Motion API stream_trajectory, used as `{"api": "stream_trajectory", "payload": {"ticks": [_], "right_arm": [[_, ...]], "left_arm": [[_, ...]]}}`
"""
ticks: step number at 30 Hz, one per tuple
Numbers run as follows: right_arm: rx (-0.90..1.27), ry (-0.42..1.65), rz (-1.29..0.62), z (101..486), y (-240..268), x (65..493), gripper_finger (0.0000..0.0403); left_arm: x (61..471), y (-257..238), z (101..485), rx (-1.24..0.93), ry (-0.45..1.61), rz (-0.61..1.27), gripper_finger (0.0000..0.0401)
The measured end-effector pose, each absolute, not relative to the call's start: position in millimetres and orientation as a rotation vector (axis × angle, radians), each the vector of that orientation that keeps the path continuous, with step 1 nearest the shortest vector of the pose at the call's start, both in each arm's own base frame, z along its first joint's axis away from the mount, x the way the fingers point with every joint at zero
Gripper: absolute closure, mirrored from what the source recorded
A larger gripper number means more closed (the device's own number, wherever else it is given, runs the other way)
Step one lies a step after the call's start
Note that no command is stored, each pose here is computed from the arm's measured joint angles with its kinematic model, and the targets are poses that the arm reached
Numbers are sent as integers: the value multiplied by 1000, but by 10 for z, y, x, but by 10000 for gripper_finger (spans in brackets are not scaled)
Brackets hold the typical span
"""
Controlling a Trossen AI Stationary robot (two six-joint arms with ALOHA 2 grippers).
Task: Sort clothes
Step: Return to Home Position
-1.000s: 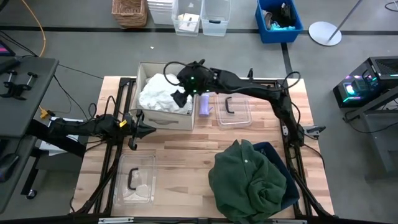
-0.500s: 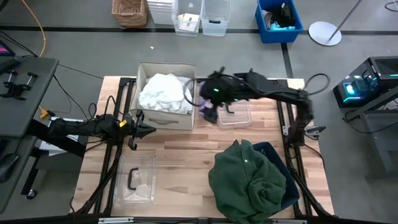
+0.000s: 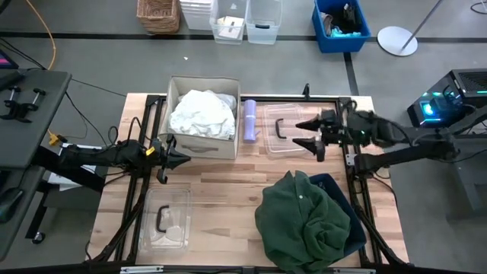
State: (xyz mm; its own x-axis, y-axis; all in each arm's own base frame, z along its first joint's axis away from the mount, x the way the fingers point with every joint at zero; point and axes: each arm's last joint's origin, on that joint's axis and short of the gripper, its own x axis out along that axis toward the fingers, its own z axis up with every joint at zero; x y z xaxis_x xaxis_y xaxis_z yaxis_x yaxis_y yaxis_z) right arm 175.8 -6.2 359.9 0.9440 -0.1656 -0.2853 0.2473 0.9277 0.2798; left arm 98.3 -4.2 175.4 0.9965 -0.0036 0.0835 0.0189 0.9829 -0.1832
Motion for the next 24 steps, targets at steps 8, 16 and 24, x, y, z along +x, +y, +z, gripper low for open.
{"api": "stream_trajectory", "payload": {"ticks": [8,16,24], "right_arm": [[378,-112,-58,2856,-36,1673,96],[362,-99,-98,2215,-163,1545,96],[324,-101,-117,1882,-346,1354,96]], "left_arm": [[983,-42,1754,-185,-83,-11,401],[983,-42,1753,-185,-82,-11,401],[983,-42,1753,-185,-82,-11,401]]}}
